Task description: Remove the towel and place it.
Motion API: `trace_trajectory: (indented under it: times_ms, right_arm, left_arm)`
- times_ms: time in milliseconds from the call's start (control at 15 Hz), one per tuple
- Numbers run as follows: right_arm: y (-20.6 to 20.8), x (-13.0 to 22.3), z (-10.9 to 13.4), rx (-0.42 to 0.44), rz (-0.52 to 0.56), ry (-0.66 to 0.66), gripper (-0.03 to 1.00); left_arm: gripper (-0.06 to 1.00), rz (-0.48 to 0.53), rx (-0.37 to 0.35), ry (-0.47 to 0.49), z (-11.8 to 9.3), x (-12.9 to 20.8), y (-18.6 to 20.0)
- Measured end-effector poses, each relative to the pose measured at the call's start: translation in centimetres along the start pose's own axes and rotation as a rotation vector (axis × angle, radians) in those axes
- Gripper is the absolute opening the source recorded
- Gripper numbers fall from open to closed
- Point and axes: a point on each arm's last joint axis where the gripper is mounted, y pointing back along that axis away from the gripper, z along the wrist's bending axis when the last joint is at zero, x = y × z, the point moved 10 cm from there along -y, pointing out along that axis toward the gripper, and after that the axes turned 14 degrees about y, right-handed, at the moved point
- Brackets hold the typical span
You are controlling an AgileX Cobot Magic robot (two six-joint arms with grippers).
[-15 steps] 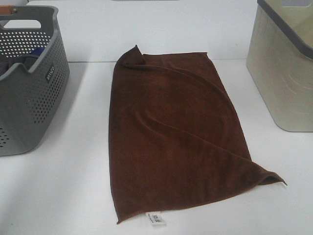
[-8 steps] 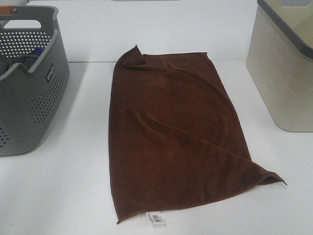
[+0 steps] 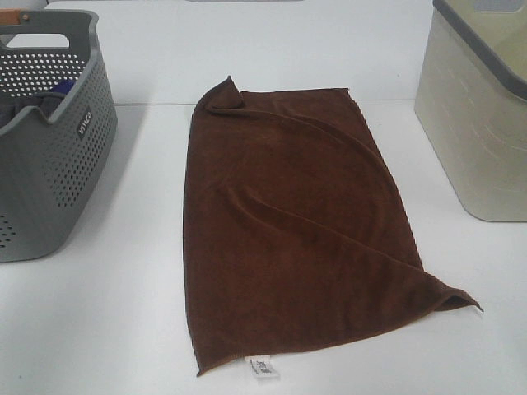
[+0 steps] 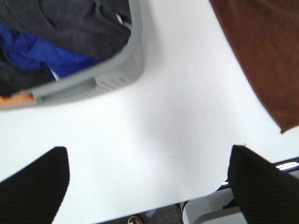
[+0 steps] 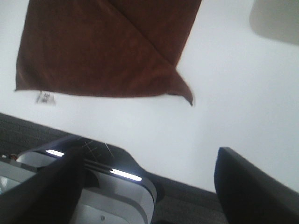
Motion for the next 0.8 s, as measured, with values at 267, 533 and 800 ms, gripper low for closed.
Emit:
trace_trajectory:
  times_ms: [267,533,800]
  right_arm:
    - [-2.3,7.4,1.6,0.002,0.044,0.001,0.73]
    - [-1.5,9.3,2.1,0.044,-0.070,0.027,0.73]
    - [0.4,9.0,1.8,0.122,-0.251,0.074,0.73]
  left_arm:
    - [0.87,0.002,0.012,0.010,2.9,8.7,-0.8]
    - [0.87,-0.162,0.074,-0.013,4.3,12.5,0.2]
    - [0.87,-0.339,0.142,-0.136,4.1,13.5,0.9]
